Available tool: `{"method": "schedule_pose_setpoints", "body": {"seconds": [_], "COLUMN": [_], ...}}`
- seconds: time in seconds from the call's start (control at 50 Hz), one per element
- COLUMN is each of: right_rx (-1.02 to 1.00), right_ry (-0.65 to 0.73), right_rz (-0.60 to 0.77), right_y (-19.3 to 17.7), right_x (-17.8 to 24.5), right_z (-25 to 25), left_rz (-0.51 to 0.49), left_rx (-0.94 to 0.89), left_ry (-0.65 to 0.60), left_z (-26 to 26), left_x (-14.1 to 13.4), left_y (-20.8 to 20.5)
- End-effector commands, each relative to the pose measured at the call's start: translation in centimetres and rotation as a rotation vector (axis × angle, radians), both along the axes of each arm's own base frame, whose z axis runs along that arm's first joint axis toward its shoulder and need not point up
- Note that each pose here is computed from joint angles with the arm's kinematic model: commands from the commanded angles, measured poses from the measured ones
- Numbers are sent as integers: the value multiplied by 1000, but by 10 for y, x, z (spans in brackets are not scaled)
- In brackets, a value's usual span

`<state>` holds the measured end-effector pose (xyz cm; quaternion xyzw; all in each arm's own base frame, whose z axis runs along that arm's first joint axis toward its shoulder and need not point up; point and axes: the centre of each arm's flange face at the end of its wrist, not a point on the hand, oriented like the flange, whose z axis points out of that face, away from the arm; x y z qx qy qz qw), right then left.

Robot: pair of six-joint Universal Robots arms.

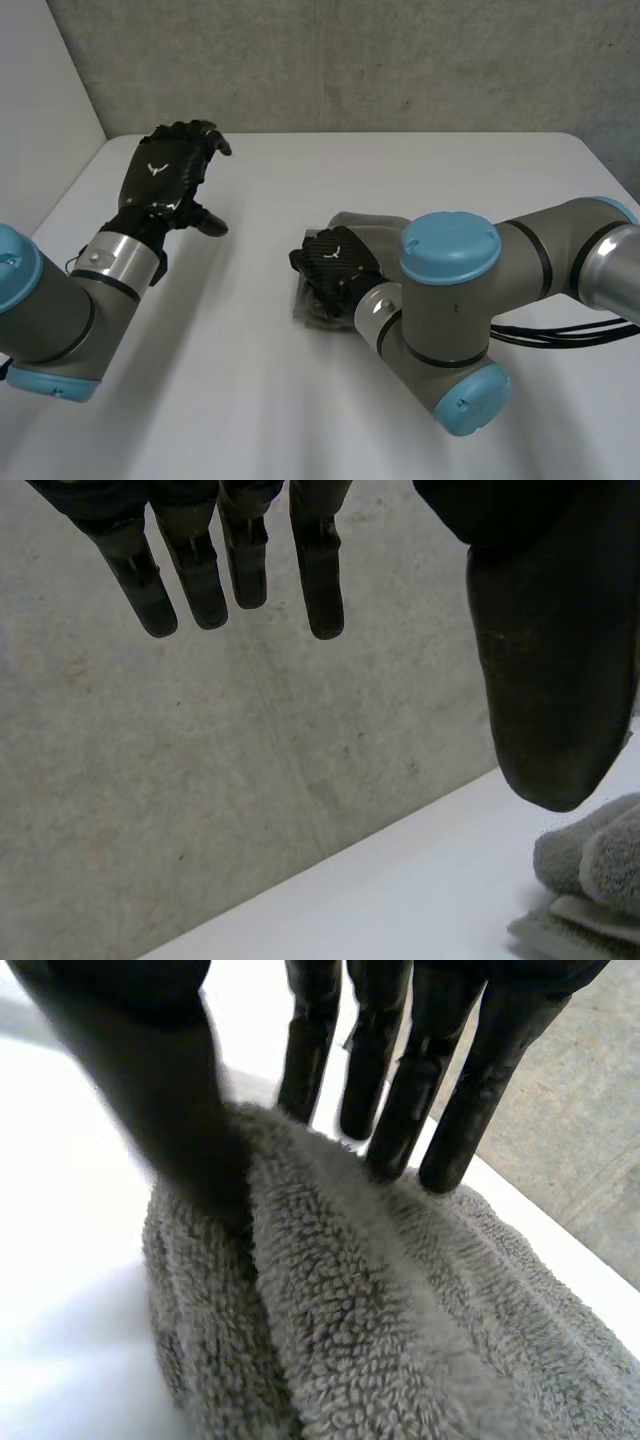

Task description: Fold the towel.

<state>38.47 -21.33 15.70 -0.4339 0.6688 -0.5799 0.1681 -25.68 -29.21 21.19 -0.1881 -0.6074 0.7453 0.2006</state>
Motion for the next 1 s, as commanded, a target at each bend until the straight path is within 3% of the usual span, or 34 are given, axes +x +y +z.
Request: {"method": "schedule_pose_setpoints", "body": {"seconds": [0.02,0.14,0.18,0.24,0.3,0.34,0.4,0.52,0.74,1.0], "right_rx": [33,44,56,67,98,153,215,298,348,354], "right_ry": [-11,-13,-7,-2,-3,-43,-124,-205,-228,-221], "right_rz": [-16,-75,-175,-220,-302,-382,-462,-447,-409,-333], "right_y": [5,6,-16,-26,-41,-54,-67,-72,-79,-78], "right_x": [-10,-35,-65,-79,-103,-122,-137,-137,-126,-100], "right_z": [10,34,36,34,29,23,21,12,-12,-21], "left_rz": [-43,-105,-144,-230,-252,-296,-308,-355,-334,-229], "left_rx": [-33,-56,-43,52,91,188,216,294,354,406], "left_ry": [12,34,49,75,74,52,39,-7,-51,-138], "left_z": [11,20,20,8,1,-22,-31,-65,-96,-113], "left_x": [-16,-39,-52,-80,-89,-107,-112,-133,-128,-82], "left_y": [3,8,12,18,20,25,26,36,35,29]}}
